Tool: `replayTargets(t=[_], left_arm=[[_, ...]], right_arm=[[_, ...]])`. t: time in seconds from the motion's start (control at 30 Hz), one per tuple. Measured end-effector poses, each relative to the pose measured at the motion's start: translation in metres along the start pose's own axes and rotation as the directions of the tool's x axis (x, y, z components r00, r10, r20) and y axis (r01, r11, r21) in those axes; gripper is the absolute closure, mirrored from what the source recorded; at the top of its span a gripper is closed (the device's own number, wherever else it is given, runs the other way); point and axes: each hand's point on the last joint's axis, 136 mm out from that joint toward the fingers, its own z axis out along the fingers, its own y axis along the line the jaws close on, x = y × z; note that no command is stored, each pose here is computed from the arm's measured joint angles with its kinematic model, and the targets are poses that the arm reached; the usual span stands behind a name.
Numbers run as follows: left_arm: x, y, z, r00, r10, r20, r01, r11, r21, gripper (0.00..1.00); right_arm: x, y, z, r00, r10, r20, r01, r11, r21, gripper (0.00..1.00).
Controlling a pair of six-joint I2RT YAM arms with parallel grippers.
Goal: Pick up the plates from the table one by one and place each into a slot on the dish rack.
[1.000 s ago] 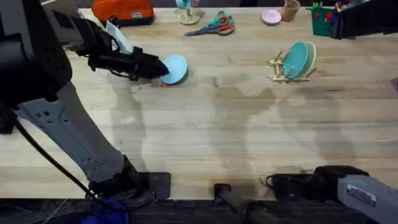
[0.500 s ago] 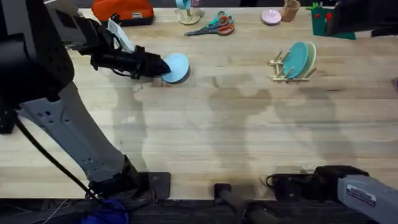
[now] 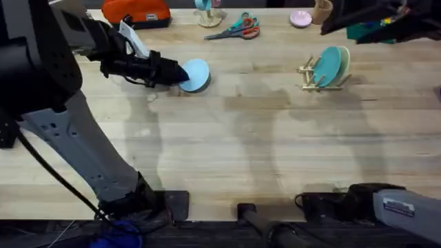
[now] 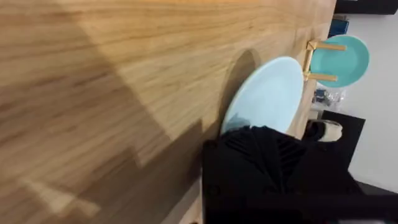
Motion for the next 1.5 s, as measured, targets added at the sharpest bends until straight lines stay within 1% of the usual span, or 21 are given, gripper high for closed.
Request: replayTargets(t=[0.13,0.47,0.6,0.97,1.23,1.5], left_arm=[[0.000,0.000,0.000,1.000,0.000,0.000,0.000,1.000,0.000,0.960],[0.000,0.000,0.000,1.000,0.000,0.000,0.000,1.000,0.000,0.960],[0.000,0.000,0.000,1.000,0.000,0.000,0.000,1.000,0.000,0.960],[0.000,0.000,0.000,1.000,0.000,0.000,0.000,1.000,0.000,0.960],[0.000,0.000,0.000,1.000,0.000,0.000,0.000,1.000,0.000,0.961],[0.000,0.000,0.000,1.000,0.000,0.000,0.000,1.000,0.000,0.960]], right_arm=[[-0.006,0.003,0.019,0.999,0.012,-0.037,-0.014,0.999,-0.042,0.008],[-0.022,0.026,0.078,0.993,-0.073,-0.096,0.061,0.991,-0.122,0.008],[-0.027,0.032,0.102,0.990,-0.080,-0.116,0.064,0.988,-0.139,0.008],[-0.027,0.036,0.167,0.978,-0.090,-0.190,0.060,0.985,-0.161,0.008],[-0.028,0.043,0.208,0.972,-0.128,-0.197,0.092,0.979,-0.183,0.007],[-0.037,0.050,0.238,0.974,-0.167,-0.156,0.132,0.968,-0.211,0.007]])
